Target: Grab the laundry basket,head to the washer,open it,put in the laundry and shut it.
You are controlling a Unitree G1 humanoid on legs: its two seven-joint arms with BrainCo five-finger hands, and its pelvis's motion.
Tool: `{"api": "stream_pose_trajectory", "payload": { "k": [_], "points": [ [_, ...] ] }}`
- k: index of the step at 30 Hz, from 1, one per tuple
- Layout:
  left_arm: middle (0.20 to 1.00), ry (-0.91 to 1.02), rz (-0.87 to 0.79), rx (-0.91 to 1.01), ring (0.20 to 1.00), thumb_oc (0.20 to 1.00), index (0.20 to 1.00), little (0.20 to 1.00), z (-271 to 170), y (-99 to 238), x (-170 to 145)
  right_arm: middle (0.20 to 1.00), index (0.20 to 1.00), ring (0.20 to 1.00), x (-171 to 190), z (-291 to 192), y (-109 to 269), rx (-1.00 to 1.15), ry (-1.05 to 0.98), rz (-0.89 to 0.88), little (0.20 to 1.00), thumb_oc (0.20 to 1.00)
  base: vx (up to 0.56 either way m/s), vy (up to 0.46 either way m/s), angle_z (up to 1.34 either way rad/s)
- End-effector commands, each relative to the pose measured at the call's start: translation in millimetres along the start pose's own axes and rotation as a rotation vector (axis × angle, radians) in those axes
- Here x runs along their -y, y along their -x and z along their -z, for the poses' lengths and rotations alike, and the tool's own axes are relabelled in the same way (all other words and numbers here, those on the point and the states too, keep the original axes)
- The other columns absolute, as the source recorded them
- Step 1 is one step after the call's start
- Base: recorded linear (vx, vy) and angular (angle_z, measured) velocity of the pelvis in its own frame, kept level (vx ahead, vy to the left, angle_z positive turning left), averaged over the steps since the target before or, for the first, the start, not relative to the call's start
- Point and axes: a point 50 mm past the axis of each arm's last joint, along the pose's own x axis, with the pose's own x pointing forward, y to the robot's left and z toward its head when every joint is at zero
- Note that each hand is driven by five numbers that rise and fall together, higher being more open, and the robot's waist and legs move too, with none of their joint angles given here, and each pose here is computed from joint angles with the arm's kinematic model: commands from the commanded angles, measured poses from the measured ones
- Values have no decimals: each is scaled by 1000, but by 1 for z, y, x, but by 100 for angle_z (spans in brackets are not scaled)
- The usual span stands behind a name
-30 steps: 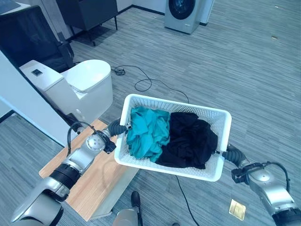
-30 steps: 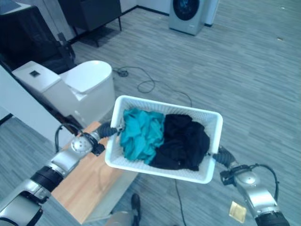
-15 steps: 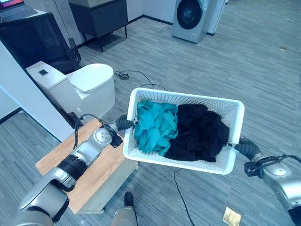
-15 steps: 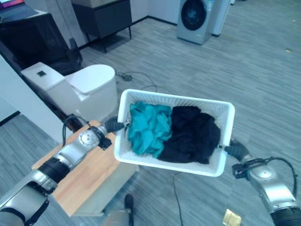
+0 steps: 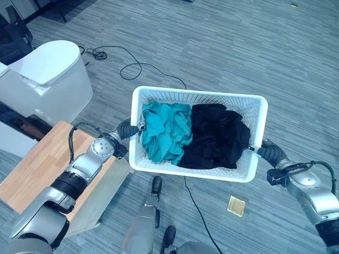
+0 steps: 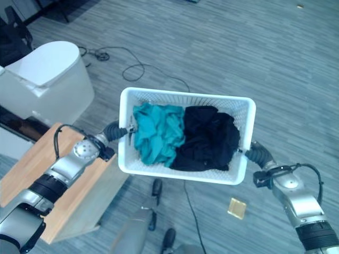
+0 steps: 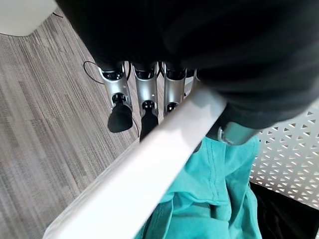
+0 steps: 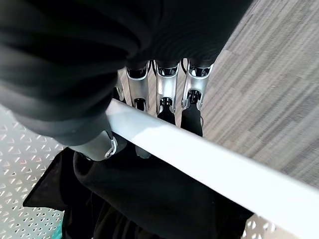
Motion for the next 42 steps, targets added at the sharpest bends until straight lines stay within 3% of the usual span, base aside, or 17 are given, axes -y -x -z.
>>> {"api": "stream_pose_trajectory", "payload": {
  "k": [1, 5, 12, 17, 26, 33, 42],
  "points": [
    [200, -38, -201, 204, 200, 200, 200, 200, -44, 6, -57, 200, 200, 200, 8, -44, 1, 241, -4, 16, 200, 200, 612, 145, -27],
    [200, -64, -206, 198, 200, 200, 200, 200, -44, 8, -59, 200, 200, 200, -13, -37, -11, 232, -47, -34, 200, 200, 400, 162, -12],
    [200, -148, -213, 214, 200, 200, 200, 200, -71, -8, -67, 200, 200, 200, -8, -46, -18, 246, -18, 4, 200, 200, 293, 106, 30],
    [200, -152, -229, 184, 200, 200, 200, 200, -62, -5, -73, 200, 200, 200, -12, -46, -19, 241, -8, -21, 200, 200, 445, -8, 36],
    [200, -127, -170, 151, 200, 200, 200, 200, -46, -14, -49, 200, 200, 200, 6, -38, 1, 221, -26, 18, 200, 200, 676, -252, 56],
    [200, -139, -173, 160, 200, 200, 200, 200, -62, -16, -57, 200, 200, 200, -1, -46, -5, 267, -95, 42, 200, 200, 439, -408, 14],
    [200, -157, -146, 212, 200, 200, 200, 200, -76, -27, -41, 200, 200, 200, -20, -49, -7, 322, -132, -10, 200, 200, 374, 78, -12]
  ]
}}
